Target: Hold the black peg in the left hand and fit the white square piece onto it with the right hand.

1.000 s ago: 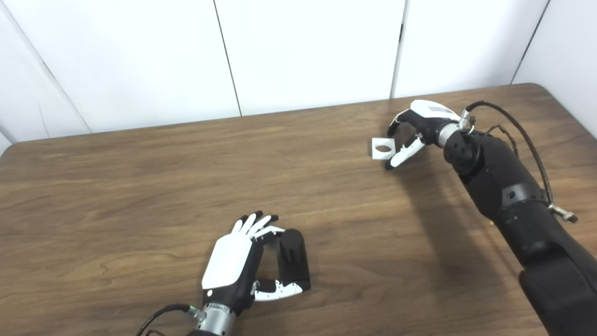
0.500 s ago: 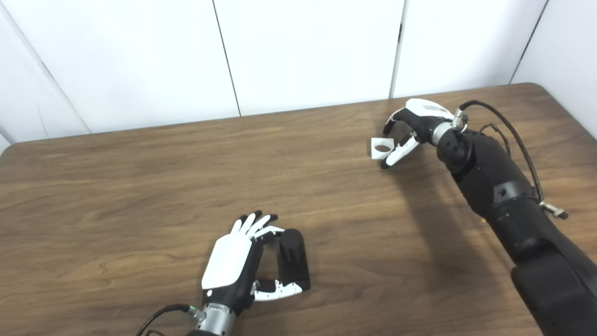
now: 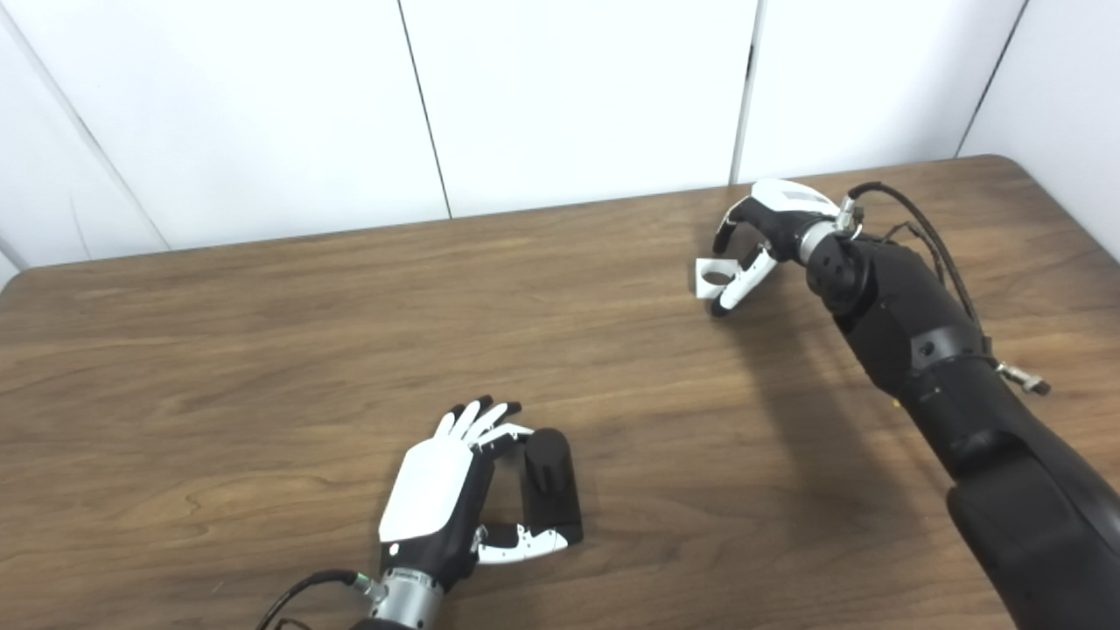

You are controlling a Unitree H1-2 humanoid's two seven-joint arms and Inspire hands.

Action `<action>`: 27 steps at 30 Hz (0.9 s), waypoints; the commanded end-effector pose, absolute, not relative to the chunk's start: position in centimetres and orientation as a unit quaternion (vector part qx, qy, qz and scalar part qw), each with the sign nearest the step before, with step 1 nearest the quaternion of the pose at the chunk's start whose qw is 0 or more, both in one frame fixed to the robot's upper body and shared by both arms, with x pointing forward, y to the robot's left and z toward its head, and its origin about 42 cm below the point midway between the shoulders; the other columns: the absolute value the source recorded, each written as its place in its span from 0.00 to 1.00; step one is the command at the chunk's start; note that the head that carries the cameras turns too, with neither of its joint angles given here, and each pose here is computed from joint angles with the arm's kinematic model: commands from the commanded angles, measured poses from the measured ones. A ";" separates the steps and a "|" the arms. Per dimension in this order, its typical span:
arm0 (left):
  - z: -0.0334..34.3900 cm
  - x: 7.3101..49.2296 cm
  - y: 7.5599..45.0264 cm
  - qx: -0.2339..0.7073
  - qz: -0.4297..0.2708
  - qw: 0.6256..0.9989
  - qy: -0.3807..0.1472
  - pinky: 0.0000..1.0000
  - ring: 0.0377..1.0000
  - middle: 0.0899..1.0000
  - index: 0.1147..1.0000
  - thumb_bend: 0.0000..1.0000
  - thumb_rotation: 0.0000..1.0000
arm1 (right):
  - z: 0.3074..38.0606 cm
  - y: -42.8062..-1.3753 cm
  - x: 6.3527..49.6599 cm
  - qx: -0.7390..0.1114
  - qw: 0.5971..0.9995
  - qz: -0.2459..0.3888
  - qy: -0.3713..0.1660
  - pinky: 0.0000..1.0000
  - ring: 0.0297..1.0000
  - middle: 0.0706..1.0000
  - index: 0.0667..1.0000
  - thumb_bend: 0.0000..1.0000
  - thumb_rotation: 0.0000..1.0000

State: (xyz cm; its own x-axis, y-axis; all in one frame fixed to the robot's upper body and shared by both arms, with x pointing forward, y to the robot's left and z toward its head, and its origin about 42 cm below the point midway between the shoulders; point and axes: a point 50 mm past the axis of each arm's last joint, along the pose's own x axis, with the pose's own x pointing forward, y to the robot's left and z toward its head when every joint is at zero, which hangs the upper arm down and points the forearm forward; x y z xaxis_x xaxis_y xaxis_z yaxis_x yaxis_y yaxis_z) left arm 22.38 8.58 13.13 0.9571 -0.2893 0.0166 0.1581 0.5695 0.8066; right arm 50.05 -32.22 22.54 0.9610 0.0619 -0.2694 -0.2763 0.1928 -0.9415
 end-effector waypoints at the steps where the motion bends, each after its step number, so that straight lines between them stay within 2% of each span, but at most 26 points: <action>1: 12.4 21.8 7.3 0.449 -0.146 0.880 -0.059 1.00 0.98 0.90 0.60 0.74 0.34 | 23.5 -31.2 50.7 -0.630 0.764 0.116 0.070 0.90 0.97 0.90 0.58 0.87 0.23; 4: 12.3 21.8 7.4 0.450 -0.145 0.879 -0.059 1.00 0.98 0.90 0.60 0.74 0.34 | 23.4 -31.2 50.7 -0.632 0.763 0.116 0.068 0.90 0.97 0.90 0.56 0.86 0.21; 6: 12.3 21.8 7.4 0.448 -0.144 0.880 -0.059 1.00 0.97 0.90 0.60 0.74 0.33 | 23.3 -31.3 50.6 -0.630 0.765 0.117 0.065 0.91 0.97 0.90 0.49 0.63 0.17; 8: 12.3 21.9 7.4 0.448 -0.144 0.880 -0.060 1.00 0.97 0.90 0.60 0.74 0.33 | 23.3 -31.3 50.6 -0.629 0.766 0.118 0.063 0.91 0.97 0.90 0.46 0.55 0.15; 15: 12.3 21.8 7.5 0.444 -0.140 0.883 -0.065 0.98 0.96 0.89 0.59 0.75 0.30 | 23.1 -31.5 50.5 -0.628 0.766 0.120 0.064 0.91 0.97 0.90 0.45 0.53 0.15; 27: 12.3 21.9 7.3 0.444 -0.140 0.883 -0.063 0.99 0.97 0.89 0.59 0.75 0.31 | 23.1 -31.7 50.5 -0.628 0.767 0.118 0.061 0.90 0.97 0.89 0.45 0.52 0.15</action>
